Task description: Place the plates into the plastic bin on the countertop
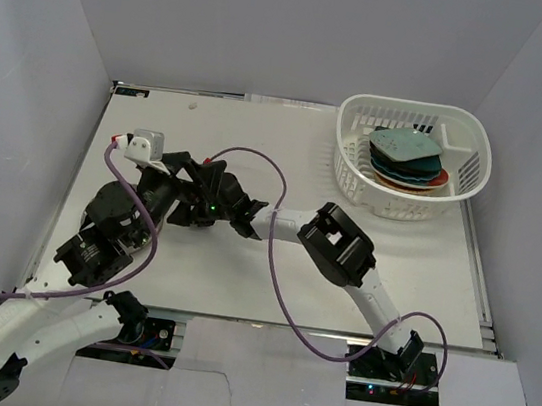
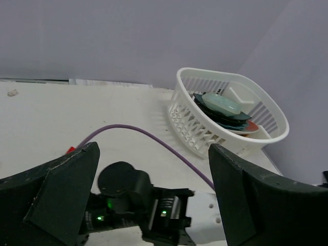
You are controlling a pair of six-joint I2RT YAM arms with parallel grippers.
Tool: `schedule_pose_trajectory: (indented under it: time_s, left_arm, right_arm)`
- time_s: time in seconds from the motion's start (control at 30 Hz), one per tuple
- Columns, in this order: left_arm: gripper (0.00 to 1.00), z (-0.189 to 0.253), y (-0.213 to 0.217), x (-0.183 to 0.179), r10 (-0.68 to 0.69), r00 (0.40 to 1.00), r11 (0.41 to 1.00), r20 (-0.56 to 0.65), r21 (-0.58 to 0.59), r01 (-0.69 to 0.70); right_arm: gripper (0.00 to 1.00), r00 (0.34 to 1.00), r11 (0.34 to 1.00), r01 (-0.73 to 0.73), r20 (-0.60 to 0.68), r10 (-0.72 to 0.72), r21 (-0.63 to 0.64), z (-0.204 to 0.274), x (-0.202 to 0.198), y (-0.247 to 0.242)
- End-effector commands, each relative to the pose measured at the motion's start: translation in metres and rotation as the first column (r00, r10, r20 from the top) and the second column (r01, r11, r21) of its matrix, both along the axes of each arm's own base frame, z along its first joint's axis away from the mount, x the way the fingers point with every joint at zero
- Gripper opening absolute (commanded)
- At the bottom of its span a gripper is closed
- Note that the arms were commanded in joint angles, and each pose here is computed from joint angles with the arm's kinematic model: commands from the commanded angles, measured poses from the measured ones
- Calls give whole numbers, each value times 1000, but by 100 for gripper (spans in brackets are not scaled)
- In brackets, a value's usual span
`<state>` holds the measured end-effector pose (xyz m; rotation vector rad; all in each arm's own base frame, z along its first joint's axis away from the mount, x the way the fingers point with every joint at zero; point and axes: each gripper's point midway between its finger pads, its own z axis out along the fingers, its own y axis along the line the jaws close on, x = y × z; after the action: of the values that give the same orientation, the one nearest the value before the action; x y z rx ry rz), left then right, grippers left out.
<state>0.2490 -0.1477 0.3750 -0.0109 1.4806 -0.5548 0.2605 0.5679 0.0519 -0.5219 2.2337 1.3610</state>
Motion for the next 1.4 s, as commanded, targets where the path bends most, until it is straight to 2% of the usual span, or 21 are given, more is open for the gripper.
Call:
schedule_pose_trajectory:
  time_s: [0.0,0.27,0.47,0.6,0.73,0.83,0.97,1.1,1.13,1.17,1.2,1.23,1.3,1.33,1.37]
  left_arm:
    - [98,0,-12,-14,-106,994,994,-8,-40,106]
    - [98,-9,-18,-21,-152,988,987,14,-48,152]
    - [98,-11,-10,-27,-146,989,987,36,-57,148]
    - [98,-9,-9,-31,-154,987,986,44,-57,157]
    - [98,-8,-5,-32,-143,988,988,56,-58,146]
    - [98,-8,-3,-32,-136,989,989,58,-57,139]
    - [98,-9,-1,-31,-123,991,991,57,-49,126]
    - [98,-12,-2,-28,-117,992,992,47,-40,119]
    - [98,-13,-2,-28,-117,992,992,46,-39,119]
    - [98,-14,-3,-27,-116,992,992,40,-37,117]
    - [98,-14,-2,-27,-114,993,993,42,-37,116]
    - [98,-15,-1,-26,-105,994,994,40,-37,107]
    - [98,-15,0,-24,-93,995,995,41,-28,94]
    - [98,-14,4,-23,-76,996,997,44,-25,77]
    - [98,-14,6,-22,-64,997,998,44,-19,65]
  right_arm:
    - [68,997,1000,16,-73,-14,26,-2,0,24]
    - [63,975,999,47,-219,-42,19,-37,-7,54]
    - [59,965,998,57,-255,-60,-16,-52,-7,57]
    - [43,955,998,63,-289,-69,-31,-63,-8,53]
    - [32,950,999,38,-309,-40,-13,-64,-10,52]
    - [18,944,1000,19,-329,-22,-14,-69,-16,46]
    - [8,956,999,26,-293,-14,37,-39,-14,33]
    - [8,973,993,39,-230,-13,108,3,-11,6]
    - [8,983,982,33,-184,2,185,40,-10,2]
    - [8,978,985,40,-209,-5,166,27,-17,-15]
    - [8,978,981,38,-209,3,191,36,-18,-23]
    - [8,985,965,29,-171,17,262,69,-19,-29]
    - [8,986,969,38,-164,3,244,68,-25,-52]
    - [8,993,959,30,-119,4,281,97,-27,-59]
    - [8,995,958,28,-99,0,286,105,-28,-65]
